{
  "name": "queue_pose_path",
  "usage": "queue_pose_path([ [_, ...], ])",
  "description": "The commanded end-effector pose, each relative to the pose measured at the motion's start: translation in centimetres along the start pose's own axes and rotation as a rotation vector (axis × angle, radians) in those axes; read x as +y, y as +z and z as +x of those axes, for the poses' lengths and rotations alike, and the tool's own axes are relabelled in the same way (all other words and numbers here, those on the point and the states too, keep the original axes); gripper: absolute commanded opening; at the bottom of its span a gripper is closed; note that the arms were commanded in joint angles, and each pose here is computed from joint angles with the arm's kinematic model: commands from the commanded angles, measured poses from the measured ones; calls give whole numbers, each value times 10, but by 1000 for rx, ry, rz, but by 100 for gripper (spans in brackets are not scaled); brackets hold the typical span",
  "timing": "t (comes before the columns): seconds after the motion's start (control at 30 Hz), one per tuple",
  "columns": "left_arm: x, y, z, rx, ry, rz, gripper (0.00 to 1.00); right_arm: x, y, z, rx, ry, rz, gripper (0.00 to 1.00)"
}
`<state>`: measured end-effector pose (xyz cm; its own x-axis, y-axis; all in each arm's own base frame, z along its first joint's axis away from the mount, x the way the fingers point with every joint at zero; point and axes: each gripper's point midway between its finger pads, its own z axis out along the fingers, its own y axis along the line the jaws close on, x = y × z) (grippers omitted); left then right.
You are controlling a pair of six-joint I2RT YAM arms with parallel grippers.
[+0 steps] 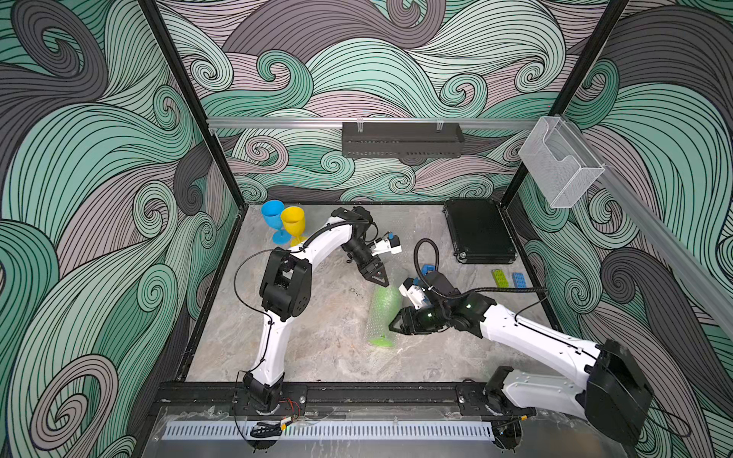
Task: Wrap wine glasses in bubble wrap
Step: Adjust the bubble wrap at the center of the board.
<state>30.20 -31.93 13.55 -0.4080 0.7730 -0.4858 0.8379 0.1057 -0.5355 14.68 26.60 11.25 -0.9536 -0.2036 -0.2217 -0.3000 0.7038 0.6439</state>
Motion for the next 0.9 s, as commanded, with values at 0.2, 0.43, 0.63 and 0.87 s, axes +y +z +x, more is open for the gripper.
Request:
queue_pose_path([
  [0.2,9,15,-13,26,55,62,55,-8,7,38,25,-139,45,30],
  [0.43,15,29,6,108,20,102,55,-21,14,31,30,-134,130,54],
  [0.63,11,36,14,137,-26,143,56,-24,27,35,83,-136,173,68],
  [0.87,13,44,25,167,-58,147,51,-30,38,36,135,-145,248,71],
])
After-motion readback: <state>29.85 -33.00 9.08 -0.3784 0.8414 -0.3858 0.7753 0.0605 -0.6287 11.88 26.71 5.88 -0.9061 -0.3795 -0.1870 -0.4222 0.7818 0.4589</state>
